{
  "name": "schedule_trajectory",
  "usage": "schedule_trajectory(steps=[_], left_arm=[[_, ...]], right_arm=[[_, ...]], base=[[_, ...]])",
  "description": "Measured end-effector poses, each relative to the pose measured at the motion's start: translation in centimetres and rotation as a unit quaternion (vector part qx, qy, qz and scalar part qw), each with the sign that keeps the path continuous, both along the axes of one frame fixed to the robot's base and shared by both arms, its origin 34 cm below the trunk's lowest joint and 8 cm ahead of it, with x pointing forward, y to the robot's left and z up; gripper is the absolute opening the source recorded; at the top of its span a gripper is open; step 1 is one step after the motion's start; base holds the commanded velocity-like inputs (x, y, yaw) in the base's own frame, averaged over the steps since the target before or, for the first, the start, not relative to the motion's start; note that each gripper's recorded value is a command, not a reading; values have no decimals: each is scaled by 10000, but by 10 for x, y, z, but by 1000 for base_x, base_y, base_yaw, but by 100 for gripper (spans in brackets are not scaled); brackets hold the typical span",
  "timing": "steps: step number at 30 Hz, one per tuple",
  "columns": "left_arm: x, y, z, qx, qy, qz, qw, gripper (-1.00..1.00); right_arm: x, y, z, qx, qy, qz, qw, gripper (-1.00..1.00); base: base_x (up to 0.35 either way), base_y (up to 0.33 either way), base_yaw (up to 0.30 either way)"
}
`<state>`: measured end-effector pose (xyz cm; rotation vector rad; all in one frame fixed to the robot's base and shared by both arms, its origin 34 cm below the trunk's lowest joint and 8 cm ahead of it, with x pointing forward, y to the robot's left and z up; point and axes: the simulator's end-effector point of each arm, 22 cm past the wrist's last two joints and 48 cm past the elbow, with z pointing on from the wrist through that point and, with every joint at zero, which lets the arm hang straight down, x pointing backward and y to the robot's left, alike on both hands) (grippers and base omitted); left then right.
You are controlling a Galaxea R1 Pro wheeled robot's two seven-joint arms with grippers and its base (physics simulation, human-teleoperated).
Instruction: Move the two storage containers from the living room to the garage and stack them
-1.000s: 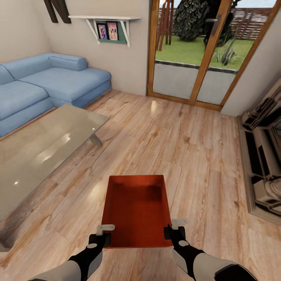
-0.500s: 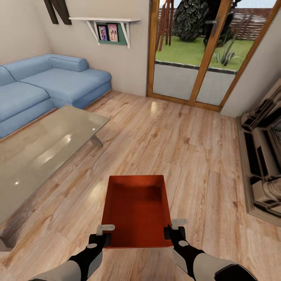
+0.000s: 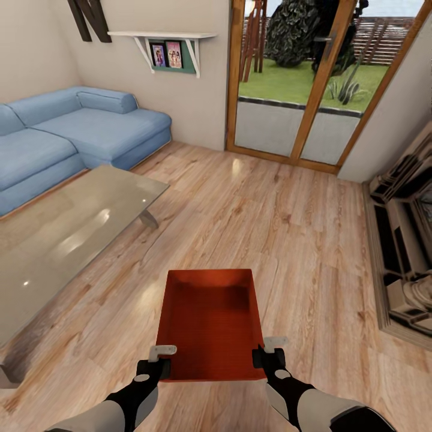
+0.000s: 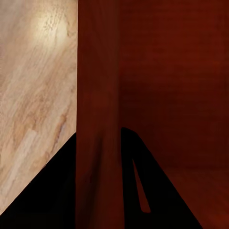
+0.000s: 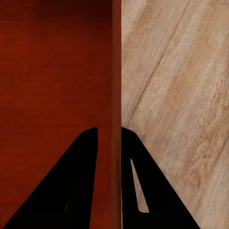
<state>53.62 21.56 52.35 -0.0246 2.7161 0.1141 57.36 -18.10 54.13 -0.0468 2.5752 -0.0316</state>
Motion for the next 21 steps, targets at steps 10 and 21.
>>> schedule_trajectory(steps=[10,21], left_arm=[[6,0,6,1,-81,-3,10000,-100],[13,0,14,1,-170,-3,9999,-100]], right_arm=[[6,0,7,1,-81,-3,10000,-100],[12,0,15,1,-171,-3,9999,-100]], base=[[0,0,0],[0,0,0]])
